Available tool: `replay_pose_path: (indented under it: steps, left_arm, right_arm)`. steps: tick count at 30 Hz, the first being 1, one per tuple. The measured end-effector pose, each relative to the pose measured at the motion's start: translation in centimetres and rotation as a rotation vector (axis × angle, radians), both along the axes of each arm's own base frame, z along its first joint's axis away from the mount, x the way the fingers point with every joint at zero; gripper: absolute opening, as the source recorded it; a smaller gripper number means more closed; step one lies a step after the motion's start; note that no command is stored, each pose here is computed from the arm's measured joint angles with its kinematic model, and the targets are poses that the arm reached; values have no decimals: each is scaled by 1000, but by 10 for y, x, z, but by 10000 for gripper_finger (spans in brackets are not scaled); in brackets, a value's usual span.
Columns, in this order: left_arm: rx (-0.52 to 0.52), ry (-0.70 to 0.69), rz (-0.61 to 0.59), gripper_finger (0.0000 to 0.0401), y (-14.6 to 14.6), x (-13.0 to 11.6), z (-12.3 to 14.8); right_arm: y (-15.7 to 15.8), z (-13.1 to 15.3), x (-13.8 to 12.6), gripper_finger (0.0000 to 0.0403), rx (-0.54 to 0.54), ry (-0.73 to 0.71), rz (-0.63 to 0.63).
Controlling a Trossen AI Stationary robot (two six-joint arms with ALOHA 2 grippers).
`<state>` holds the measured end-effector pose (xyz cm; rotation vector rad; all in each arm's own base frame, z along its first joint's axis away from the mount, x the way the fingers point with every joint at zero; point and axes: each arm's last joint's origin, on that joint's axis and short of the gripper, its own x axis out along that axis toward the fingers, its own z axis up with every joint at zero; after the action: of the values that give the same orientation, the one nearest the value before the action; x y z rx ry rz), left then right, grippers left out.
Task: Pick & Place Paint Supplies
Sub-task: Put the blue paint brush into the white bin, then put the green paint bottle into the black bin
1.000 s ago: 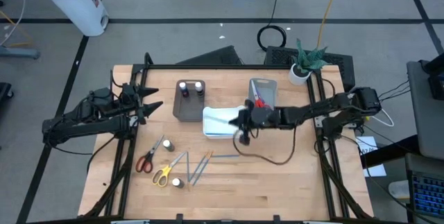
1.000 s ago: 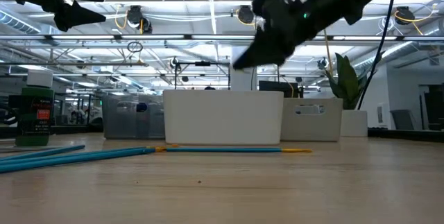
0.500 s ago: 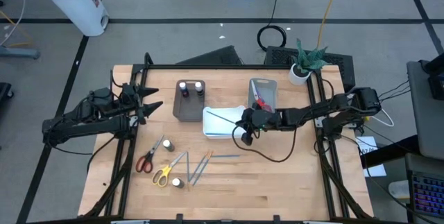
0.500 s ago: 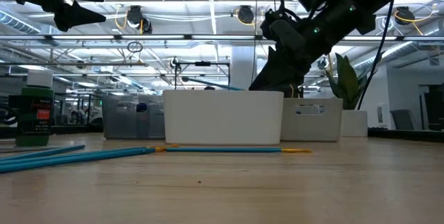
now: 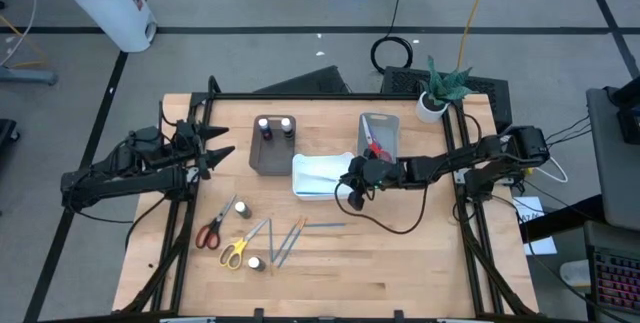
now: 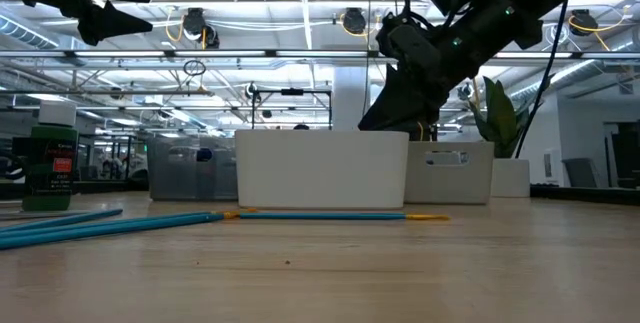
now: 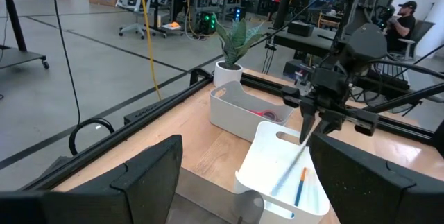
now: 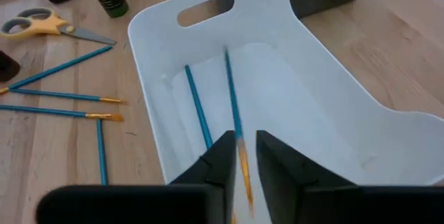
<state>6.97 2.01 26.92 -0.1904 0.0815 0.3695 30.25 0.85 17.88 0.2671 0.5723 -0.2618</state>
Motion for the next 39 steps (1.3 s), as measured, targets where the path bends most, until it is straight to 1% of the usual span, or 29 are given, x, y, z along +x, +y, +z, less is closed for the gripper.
replay_pose_path:
  steps: [5,10,14,16,18,20,23,25,28,34,39]
  left_arm:
    - [0,0,0,324,0,0,0]
    - [0,0,0,324,0,0,0]
    - [0,0,0,324,0,0,0]
    - [0,0,0,324,0,0,0]
    - [0,0,0,324,0,0,0]
    - [0,-1,0,324,0,0,0]
    - [0,0,0,324,0,0,0]
    - [0,0,0,324,0,0,0]
    - [0,-1,0,324,0,0,0]
    - [0,0,0,324,0,0,0]
    - [0,0,0,324,0,0,0]
  right_arm:
    - [0,0,0,102,-1,-7,2]
    - [12,8,3,132,11,-78,45]
    - [27,28,-8,135,67,-129,121]
    - [34,39,-20,131,80,-117,135]
    - [40,54,-32,125,95,-146,146]
    - [45,67,-45,119,96,-159,148]
    - [52,79,-63,111,47,-181,136]
    - [56,77,-74,107,-16,-202,110]
    - [57,64,-88,101,-84,-225,72]
    - [50,40,-112,94,-46,-311,51]
    - [43,30,-130,93,-47,-395,58]
